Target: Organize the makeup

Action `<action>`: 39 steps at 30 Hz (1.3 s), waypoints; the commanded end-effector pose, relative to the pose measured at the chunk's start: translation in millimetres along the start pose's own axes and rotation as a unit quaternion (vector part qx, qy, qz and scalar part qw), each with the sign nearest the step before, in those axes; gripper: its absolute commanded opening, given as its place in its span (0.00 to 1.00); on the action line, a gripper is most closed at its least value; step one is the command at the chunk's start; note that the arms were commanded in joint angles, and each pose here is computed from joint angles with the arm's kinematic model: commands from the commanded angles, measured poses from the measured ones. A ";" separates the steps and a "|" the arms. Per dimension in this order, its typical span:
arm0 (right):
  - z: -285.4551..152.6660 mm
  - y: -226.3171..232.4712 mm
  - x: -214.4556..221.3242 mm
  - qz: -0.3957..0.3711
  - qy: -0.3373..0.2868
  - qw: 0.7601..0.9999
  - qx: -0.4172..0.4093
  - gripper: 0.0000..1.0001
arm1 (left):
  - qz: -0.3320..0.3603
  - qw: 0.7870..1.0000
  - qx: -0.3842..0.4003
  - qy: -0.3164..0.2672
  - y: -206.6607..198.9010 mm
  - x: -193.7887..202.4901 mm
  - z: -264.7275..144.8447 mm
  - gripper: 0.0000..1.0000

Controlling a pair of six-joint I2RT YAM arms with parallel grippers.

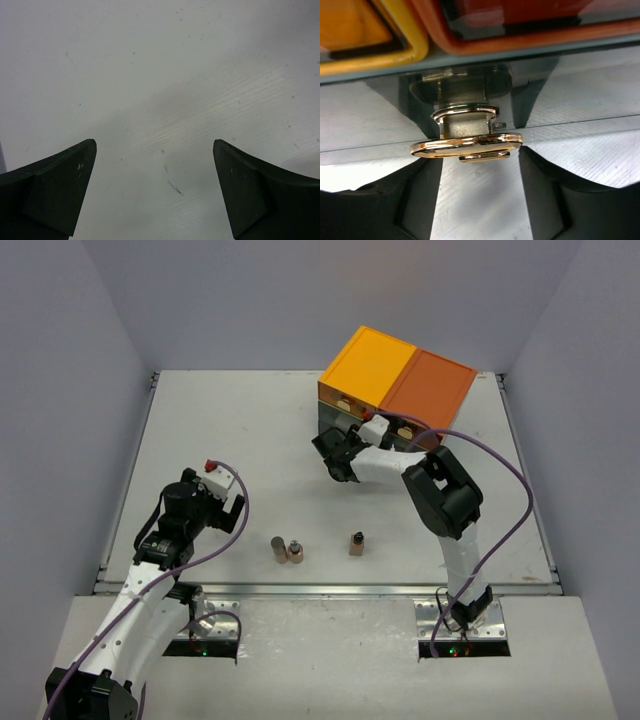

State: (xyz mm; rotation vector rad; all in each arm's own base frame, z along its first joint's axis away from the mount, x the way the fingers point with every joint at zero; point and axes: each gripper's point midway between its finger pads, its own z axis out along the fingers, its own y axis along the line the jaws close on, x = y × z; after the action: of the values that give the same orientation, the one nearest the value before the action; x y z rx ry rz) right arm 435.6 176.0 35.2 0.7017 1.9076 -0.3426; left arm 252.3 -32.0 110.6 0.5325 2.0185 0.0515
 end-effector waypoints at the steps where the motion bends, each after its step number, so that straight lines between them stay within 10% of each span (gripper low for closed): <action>1: 14.0 -1.7 -11.2 0.008 -0.020 1.000 0.020 0.55 | 0.002 0.999 -0.007 -0.031 6.8 -20.6 -2.8 1.00; 13: 9.3 -12.1 -1.7 0.012 0.007 1.000 0.010 0.03 | 0.002 0.999 -0.008 -0.031 7.1 -20.3 -3.1 1.00; 39: -94.7 -23.3 27.1 0.022 0.037 0.998 -0.046 0.00 | 0.002 0.999 -0.008 -0.034 7.2 -21.7 -4.2 1.00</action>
State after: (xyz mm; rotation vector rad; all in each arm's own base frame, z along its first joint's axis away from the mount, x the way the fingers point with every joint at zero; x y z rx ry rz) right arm 363.1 211.8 32.8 0.6932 1.9790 -0.2306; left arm 252.1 -32.2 110.8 0.5328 2.0176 0.0507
